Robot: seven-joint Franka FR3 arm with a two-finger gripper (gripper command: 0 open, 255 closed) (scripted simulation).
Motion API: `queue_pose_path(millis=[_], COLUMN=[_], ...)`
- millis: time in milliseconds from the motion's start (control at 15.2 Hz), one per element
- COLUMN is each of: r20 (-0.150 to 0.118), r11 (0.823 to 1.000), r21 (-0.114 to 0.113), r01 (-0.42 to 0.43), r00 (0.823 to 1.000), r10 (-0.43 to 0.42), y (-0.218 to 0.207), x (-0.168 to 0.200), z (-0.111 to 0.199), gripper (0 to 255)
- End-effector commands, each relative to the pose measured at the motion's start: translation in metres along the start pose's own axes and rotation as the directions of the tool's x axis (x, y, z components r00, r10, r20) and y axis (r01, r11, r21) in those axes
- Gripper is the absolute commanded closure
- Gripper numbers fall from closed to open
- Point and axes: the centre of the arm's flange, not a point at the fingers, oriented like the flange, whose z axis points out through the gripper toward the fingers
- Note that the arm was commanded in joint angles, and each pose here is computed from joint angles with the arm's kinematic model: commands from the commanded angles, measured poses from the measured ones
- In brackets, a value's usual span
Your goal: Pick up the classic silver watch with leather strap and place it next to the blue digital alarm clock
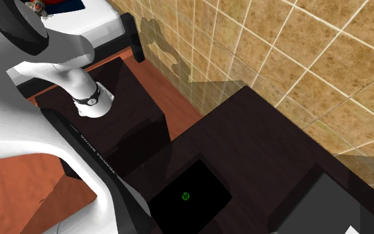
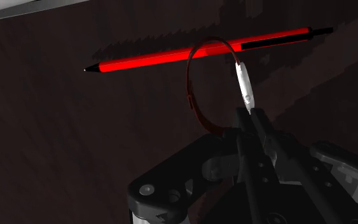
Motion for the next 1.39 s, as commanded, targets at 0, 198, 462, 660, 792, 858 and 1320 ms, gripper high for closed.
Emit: queue_pose_path(millis=[0,198,462,660,792,858,1320], r20=[0.000,0.000,0.000,0.000,0.000,0.000,0.000], r11=[1.000,1.000,1.000,1.000,1.000,1.000,1.000], r21=[0.000,0.000,0.000,0.000,0.000,0.000,0.000], r01=[0.000,0.000,0.000,0.000,0.000,0.000,0.000], r00=[1.000,1.000,1.000,1.000,1.000,1.000,1.000], r10=[0.000,0.000,0.000,0.000,0.000,0.000,0.000], y=[0.000,0.000,0.000,0.000,0.000,0.000,0.000], x=[0.000,0.000,0.000,0.000,0.000,0.000,0.000], z=[0.000,0.000,0.000,-0.013,-0.039,-0.050,-0.050], gripper=[255,255,0,0,0,0,0])
